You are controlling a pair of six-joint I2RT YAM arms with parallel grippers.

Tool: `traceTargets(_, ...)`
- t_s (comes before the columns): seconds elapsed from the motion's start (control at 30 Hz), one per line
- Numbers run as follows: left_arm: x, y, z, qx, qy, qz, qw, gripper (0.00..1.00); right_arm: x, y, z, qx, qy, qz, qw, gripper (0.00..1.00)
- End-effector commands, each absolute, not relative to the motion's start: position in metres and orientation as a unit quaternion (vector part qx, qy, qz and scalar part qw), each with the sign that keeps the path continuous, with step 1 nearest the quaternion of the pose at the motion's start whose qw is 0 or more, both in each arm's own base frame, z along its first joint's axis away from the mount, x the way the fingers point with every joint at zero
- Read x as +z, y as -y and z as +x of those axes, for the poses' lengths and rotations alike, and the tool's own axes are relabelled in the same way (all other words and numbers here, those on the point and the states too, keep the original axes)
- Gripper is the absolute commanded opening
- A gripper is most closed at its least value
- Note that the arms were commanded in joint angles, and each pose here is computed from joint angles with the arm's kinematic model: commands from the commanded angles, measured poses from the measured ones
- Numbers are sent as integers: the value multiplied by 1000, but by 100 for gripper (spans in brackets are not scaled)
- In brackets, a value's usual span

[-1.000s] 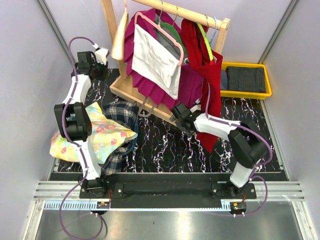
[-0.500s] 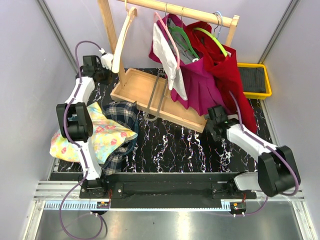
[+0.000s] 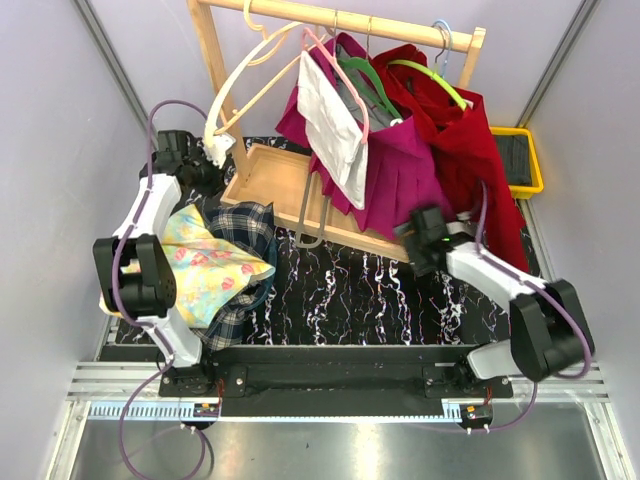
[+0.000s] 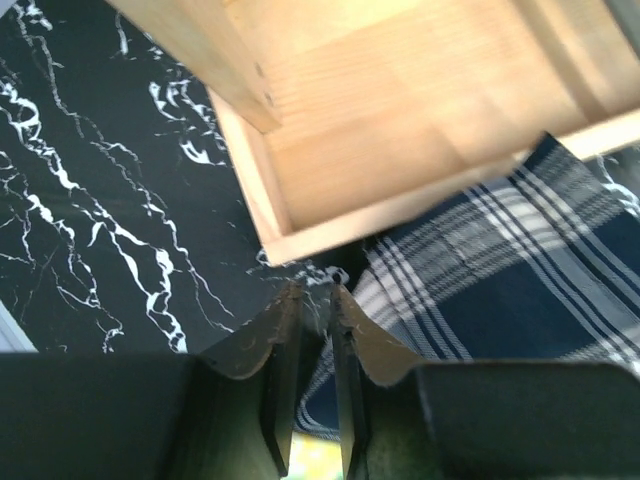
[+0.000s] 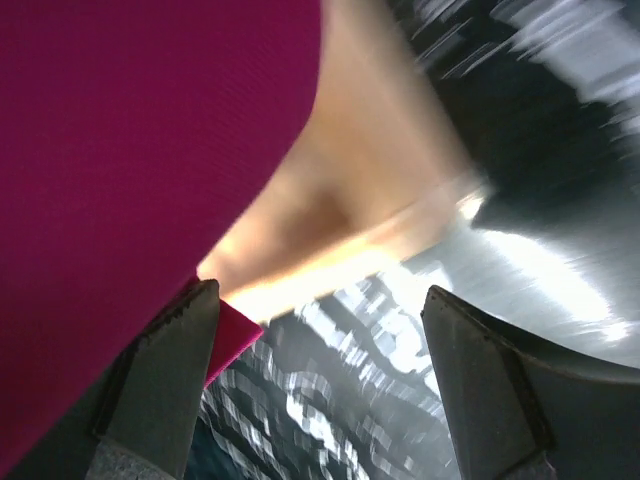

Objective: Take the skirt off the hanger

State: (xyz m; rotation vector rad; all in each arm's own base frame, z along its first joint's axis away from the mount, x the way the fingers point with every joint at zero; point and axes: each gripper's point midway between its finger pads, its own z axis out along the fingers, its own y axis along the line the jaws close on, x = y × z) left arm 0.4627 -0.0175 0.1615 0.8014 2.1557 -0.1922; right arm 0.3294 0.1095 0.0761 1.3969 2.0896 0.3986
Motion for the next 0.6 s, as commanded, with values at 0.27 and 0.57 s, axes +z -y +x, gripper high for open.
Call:
traceTargets(0.27, 251, 105, 350, -115, -762, 420, 480, 24, 119, -213, 352, 266, -817, 370, 352, 89)
traceTargets(0.57, 181, 173, 321, -62, -718, 533, 443, 29, 131, -217, 359, 285, -809, 355, 371, 90)
